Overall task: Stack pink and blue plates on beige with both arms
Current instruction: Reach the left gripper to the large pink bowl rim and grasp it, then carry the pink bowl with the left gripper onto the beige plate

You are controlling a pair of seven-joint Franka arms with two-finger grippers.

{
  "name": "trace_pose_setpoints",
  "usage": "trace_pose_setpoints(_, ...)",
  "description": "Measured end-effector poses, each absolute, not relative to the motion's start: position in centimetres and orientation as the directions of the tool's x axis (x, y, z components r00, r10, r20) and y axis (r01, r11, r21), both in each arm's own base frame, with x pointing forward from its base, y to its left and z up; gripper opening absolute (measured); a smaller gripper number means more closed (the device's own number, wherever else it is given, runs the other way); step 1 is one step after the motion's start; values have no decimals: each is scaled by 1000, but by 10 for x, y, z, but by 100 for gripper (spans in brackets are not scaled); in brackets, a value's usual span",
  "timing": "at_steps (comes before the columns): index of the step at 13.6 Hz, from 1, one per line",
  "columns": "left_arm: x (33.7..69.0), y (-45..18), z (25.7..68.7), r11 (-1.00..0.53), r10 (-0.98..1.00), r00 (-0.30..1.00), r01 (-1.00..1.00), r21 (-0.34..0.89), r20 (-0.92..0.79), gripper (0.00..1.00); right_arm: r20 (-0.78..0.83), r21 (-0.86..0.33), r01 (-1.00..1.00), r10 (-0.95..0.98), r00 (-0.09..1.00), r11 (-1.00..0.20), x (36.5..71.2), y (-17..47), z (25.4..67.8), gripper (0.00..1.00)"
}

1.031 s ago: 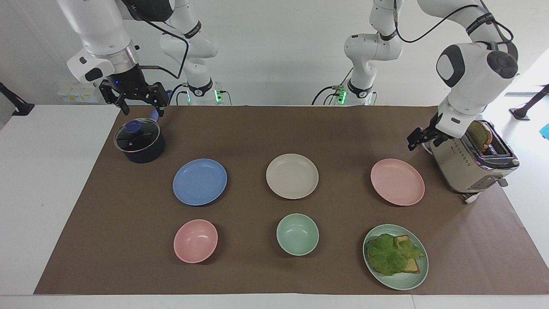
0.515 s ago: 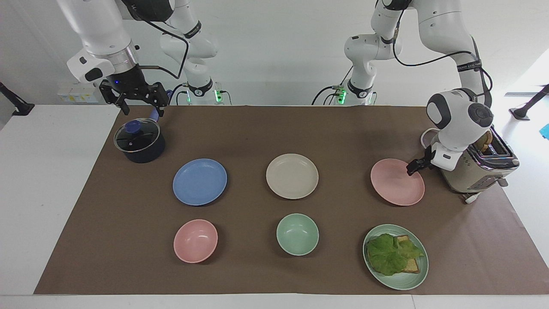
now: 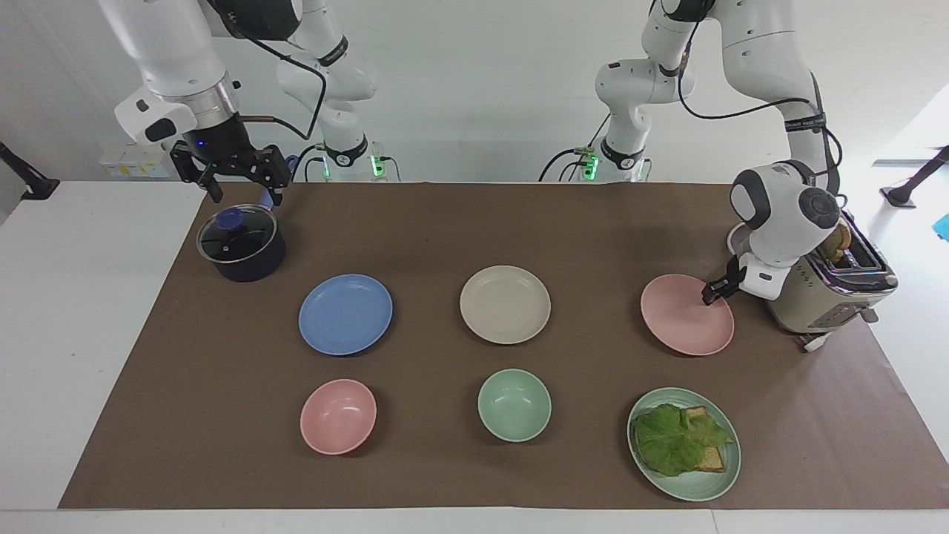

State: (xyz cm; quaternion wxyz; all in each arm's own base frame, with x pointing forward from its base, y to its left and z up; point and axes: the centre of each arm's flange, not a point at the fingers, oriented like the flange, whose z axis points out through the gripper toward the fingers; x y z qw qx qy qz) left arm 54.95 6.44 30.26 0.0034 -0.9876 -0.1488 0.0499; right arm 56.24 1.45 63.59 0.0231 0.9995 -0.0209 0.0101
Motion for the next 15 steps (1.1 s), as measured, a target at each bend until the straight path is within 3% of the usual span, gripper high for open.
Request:
trace_pose_setpoints(2,552,64,310,-956,295,951,294,-20,-96,18,30,47,-41,-40,999,-998,560,15,632,100)
trace_pose_setpoints(4,554,62,327,-956,293,946,292,-25,-138,16,34,48,-41,-40,999,-998,558,15,633,100)
trace_pose_setpoints(7,564,52,377,-954,295,932,301,-1,-210,5,39,48,-42,-40,998,-998,556,15,636,100)
trace_pose_setpoints(10,570,6,428,-915,345,911,380,137,-228,5,42,48,-42,-40,998,-998,555,16,639,100)
trace_pose_setpoints(15,558,-154,446,-882,397,885,442,166,-245,5,39,48,-42,-40,998,-998,554,16,638,100)
